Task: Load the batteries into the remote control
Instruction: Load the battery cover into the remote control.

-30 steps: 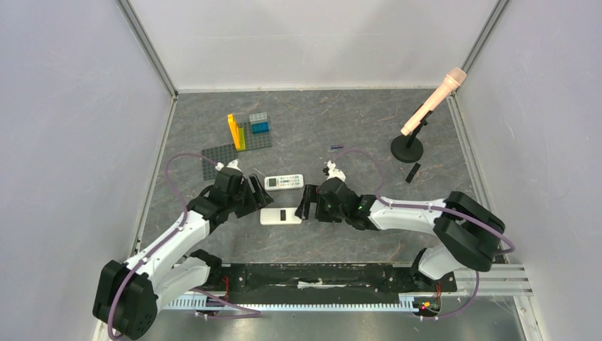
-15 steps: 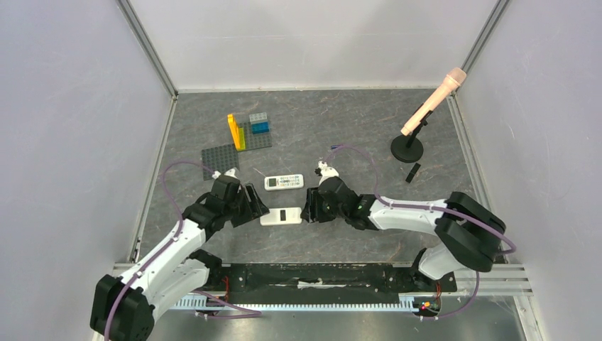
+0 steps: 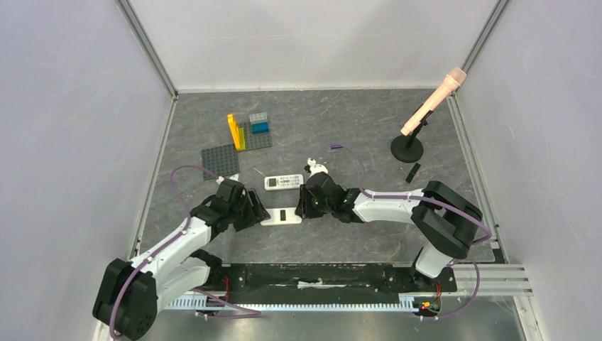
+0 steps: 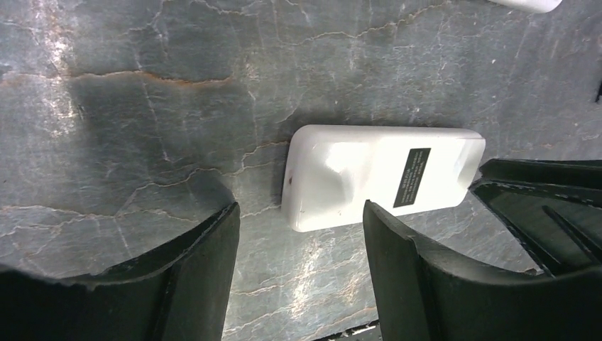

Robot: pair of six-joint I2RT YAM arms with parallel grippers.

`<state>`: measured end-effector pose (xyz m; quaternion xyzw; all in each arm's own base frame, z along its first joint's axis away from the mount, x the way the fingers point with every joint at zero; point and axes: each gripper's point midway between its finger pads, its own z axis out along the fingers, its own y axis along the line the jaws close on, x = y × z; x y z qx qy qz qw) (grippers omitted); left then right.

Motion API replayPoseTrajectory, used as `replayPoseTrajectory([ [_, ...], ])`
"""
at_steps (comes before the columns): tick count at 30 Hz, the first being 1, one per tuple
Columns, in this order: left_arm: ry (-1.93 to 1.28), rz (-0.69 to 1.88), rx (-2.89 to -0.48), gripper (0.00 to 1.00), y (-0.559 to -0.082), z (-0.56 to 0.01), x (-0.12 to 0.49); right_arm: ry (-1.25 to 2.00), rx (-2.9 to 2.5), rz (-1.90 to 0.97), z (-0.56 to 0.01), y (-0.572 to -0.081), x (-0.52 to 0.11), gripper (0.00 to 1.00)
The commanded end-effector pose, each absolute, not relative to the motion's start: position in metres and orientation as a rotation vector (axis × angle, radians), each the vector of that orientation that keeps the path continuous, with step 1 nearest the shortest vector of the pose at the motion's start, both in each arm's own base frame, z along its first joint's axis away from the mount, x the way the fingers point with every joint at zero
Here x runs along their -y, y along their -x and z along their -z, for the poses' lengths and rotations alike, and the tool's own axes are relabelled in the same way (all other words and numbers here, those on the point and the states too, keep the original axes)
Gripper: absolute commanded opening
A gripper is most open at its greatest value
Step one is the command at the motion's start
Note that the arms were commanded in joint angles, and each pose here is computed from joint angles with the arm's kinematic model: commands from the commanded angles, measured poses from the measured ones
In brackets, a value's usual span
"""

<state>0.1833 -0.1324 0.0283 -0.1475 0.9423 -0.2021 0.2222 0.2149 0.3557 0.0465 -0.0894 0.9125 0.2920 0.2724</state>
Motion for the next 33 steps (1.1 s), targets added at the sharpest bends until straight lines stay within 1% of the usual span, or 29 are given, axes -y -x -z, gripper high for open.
replayPoseTrajectory([
  [1, 0.441, 0.6, -2.544, 0.7, -0.192, -0.03, 0.137, 0.219, -2.477, -0.762, -0.042, -0.216, -0.356, 0.26],
  [3, 0.443, 0.615, -2.537, 0.7, -0.192, -0.028, 0.138, 0.213, -2.5, -0.76, -0.035, -0.212, -0.353, 0.22],
  [7, 0.451, 0.631, -2.548, 0.7, -0.19, -0.021, 0.14, 0.204, -2.538, -0.765, -0.024, -0.205, -0.35, 0.18],
  [11, 0.45, 0.649, -2.57, 0.64, -0.187, -0.011, 0.143, 0.182, -2.558, -0.788, -0.016, -0.2, -0.348, 0.15],
  [13, 0.443, 0.666, -2.581, 0.54, -0.184, -0.006, 0.145, 0.171, -2.575, -0.819, -0.012, -0.196, -0.349, 0.15],
  [15, 0.435, 0.693, -2.595, 0.48, -0.181, -0.002, 0.148, 0.158, -2.581, -0.84, -0.009, -0.192, -0.347, 0.14],
  [16, 0.429, 0.71, -2.605, 0.43, -0.178, 0.0, 0.15, 0.148, -2.584, -0.849, -0.007, -0.191, -0.347, 0.13],
  [20, 0.407, 0.802, -2.622, 0.36, -0.17, 0.005, 0.16, 0.125, -2.599, -0.962, -0.004, -0.18, -0.354, 0.12],
  [24, 0.38, 0.866, -2.629, 0.33, -0.167, 0.006, 0.168, 0.119, -2.581, -1.086, -0.007, -0.174, -0.368, 0.11],
  [26, 0.383, 0.843, -2.635, 0.34, -0.167, 0.006, 0.166, 0.121, -2.573, -1.085, -0.012, -0.176, -0.371, 0.11],
  [28, 0.395, 0.782, -2.622, 0.39, -0.174, 0.0, 0.16, 0.114, -2.554, -1.05, -0.019, -0.183, -0.37, 0.15],
  [30, 0.398, 0.721, -2.579, 0.49, -0.188, -0.015, 0.155, 0.122, -2.519, -1.01, -0.031, -0.192, -0.369, 0.22],
  [31, 0.407, 0.662, -2.566, 0.57, -0.194, -0.021, 0.149, 0.131, -2.492, -0.993, -0.039, -0.198, -0.37, 0.27],
  [33, 0.383, 0.573, -2.516, 0.67, -0.213, -0.044, 0.141, 0.143, -2.469, -0.95, -0.051, -0.207, -0.367, 0.37],
])
